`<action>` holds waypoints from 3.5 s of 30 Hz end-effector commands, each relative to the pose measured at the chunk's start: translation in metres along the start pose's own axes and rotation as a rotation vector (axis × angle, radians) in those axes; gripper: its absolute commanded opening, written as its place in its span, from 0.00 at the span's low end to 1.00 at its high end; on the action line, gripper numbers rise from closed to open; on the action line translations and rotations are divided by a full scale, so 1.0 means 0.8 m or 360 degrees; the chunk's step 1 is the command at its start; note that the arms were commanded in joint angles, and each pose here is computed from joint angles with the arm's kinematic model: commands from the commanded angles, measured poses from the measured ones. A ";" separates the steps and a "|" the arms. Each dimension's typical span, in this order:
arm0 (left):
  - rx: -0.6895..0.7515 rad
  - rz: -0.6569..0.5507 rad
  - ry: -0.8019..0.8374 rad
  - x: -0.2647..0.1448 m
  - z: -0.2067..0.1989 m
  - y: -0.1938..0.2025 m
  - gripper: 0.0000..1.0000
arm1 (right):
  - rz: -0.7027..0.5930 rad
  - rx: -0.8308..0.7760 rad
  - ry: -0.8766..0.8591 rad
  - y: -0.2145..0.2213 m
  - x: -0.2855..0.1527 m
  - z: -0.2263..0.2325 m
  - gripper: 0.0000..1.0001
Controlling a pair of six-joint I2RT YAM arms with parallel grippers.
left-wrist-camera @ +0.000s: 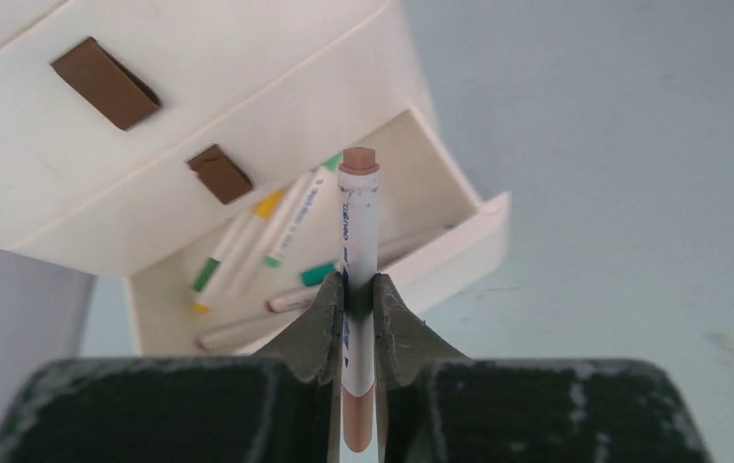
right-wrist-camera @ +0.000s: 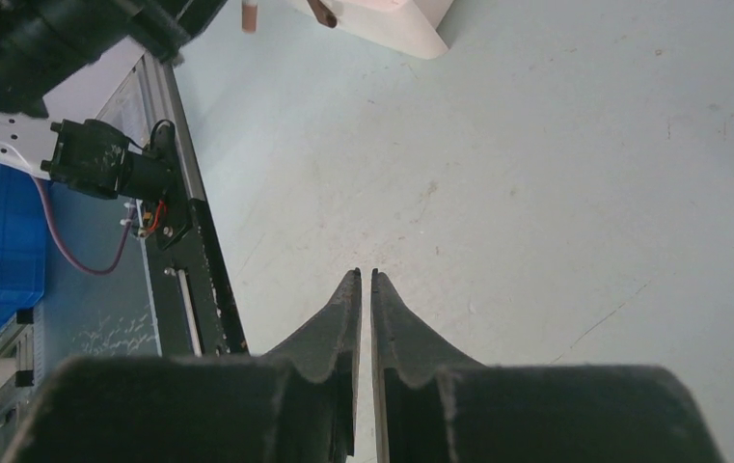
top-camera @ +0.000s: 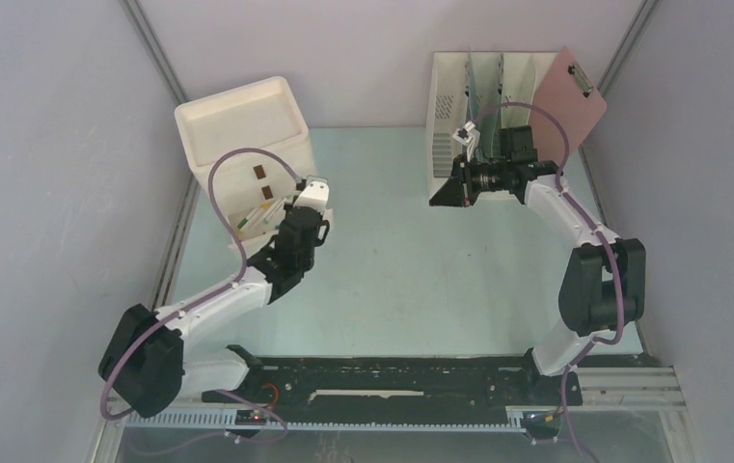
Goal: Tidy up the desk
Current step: Place the stationery in the drawer, then close the drawer in the storage box.
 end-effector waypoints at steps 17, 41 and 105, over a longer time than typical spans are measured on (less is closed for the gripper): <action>0.0677 0.0440 -0.0658 0.090 0.096 0.020 0.77 | -0.0054 -0.0089 -0.0058 -0.009 -0.012 0.011 0.14; -0.0943 -0.0336 0.0347 -0.047 0.013 -0.003 1.00 | -0.0055 -0.0143 -0.0107 -0.009 -0.017 0.023 0.14; -0.2096 -0.0224 0.0091 0.135 0.101 0.065 0.22 | -0.0135 -0.0137 -0.0102 -0.020 -0.047 0.019 0.14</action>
Point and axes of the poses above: each gripper's point midway between its finger pads, its own x axis out along the fingers, its own z axis along the line the jaws close on, y = z × x, the point moved 1 cm from there along -x, back along the fingers, and after that the axes turned 9 degrees about x, right-handed, at the moved point
